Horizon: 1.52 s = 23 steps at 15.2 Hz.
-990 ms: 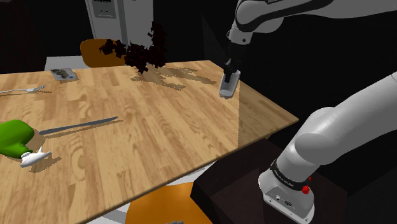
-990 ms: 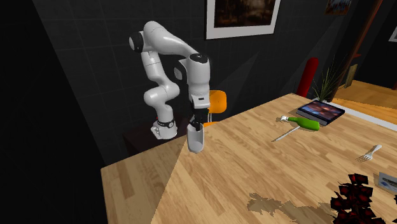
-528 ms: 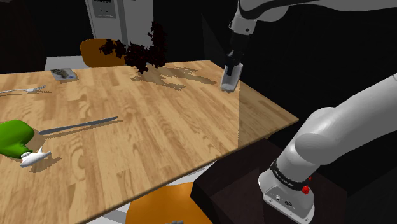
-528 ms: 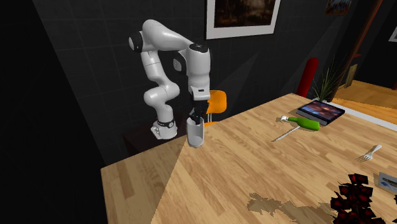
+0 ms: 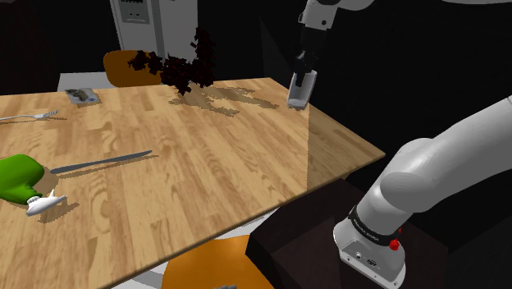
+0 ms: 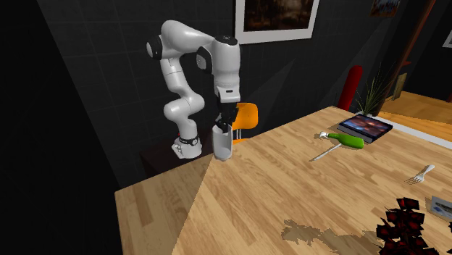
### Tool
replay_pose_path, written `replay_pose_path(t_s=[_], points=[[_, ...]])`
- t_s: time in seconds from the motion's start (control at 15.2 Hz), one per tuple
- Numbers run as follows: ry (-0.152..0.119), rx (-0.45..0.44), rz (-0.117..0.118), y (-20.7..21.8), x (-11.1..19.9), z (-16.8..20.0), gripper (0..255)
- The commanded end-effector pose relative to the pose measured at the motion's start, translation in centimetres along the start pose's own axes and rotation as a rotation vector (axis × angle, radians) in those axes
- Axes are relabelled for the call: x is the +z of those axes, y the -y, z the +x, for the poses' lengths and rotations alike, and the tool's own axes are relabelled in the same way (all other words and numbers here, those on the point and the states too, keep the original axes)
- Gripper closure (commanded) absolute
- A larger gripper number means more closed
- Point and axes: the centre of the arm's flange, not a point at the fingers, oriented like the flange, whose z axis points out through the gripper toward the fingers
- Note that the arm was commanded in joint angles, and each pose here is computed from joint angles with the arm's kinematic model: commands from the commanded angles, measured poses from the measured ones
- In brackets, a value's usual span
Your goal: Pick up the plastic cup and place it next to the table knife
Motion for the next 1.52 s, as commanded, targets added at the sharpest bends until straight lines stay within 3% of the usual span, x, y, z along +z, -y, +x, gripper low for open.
replay_pose_path(t_s=[0.0,0.33,1.45], points=[[0.0,0.0,0.0,0.0,-1.2,-0.1,255],[0.0,0.0,0.0,0.1,-3.4,-0.1,255],[0.0,0.0,0.0,21.4,-2.7,7.0,255]])
